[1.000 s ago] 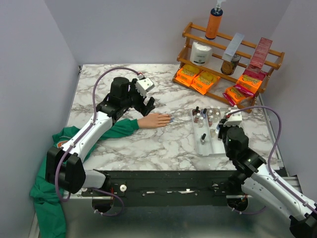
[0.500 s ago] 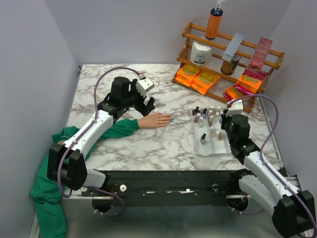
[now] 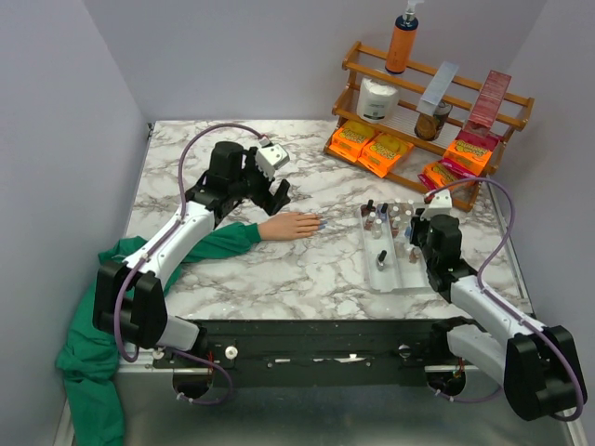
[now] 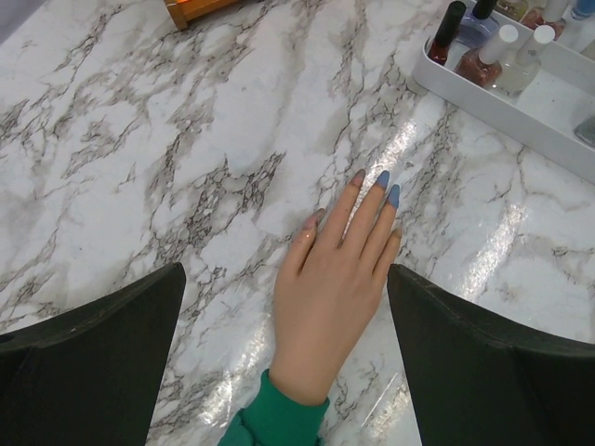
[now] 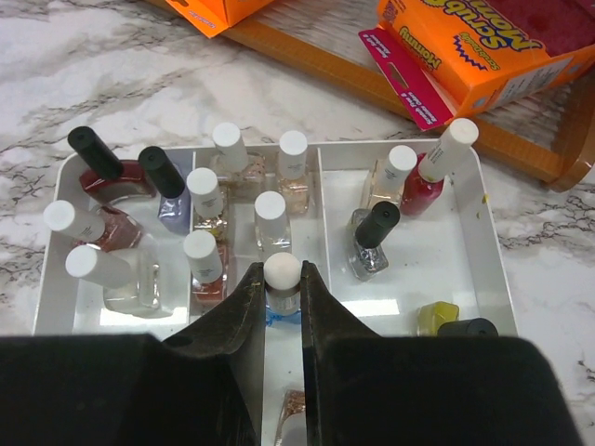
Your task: Paint the nails
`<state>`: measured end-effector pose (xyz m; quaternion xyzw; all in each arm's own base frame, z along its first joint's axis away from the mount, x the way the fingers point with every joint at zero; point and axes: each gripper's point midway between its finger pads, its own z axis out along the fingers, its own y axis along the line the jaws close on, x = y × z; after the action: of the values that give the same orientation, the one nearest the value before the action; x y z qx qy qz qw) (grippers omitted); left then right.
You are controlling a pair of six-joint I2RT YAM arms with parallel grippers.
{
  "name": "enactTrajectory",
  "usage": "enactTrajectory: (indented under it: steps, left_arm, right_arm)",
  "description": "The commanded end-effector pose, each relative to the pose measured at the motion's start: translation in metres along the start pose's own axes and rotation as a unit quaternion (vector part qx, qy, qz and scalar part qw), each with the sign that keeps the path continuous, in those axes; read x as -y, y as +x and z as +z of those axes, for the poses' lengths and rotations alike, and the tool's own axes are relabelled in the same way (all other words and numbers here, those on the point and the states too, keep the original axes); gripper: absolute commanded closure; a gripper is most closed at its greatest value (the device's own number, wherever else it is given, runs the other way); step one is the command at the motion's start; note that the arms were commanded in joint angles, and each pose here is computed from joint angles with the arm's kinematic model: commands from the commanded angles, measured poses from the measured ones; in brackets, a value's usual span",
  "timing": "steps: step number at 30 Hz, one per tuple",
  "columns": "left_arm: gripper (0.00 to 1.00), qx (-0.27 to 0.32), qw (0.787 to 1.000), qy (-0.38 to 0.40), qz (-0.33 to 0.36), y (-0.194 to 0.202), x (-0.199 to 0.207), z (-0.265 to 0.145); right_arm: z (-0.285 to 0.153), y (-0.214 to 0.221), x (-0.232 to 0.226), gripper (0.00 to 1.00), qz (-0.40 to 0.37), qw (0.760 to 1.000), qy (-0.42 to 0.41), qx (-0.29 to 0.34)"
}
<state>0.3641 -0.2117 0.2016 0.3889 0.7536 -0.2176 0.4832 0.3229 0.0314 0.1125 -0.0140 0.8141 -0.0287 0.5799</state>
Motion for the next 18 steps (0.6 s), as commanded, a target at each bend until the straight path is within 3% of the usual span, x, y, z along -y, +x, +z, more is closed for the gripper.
enactTrajectory:
  steps: [1,18]
  left_arm:
    - [0.01,0.017,1.000,0.006,0.009,-0.016,-0.004,-0.003]
    - [0.01,0.032,0.999,-0.001,0.008,-0.031,-0.014,-0.009]
  right_arm:
    - [0.005,-0.010,0.009,0.99,0.026,0.999,0.023,0.035]
    - [0.008,0.010,0.005,0.99,0.019,1.000,0.014,-0.010]
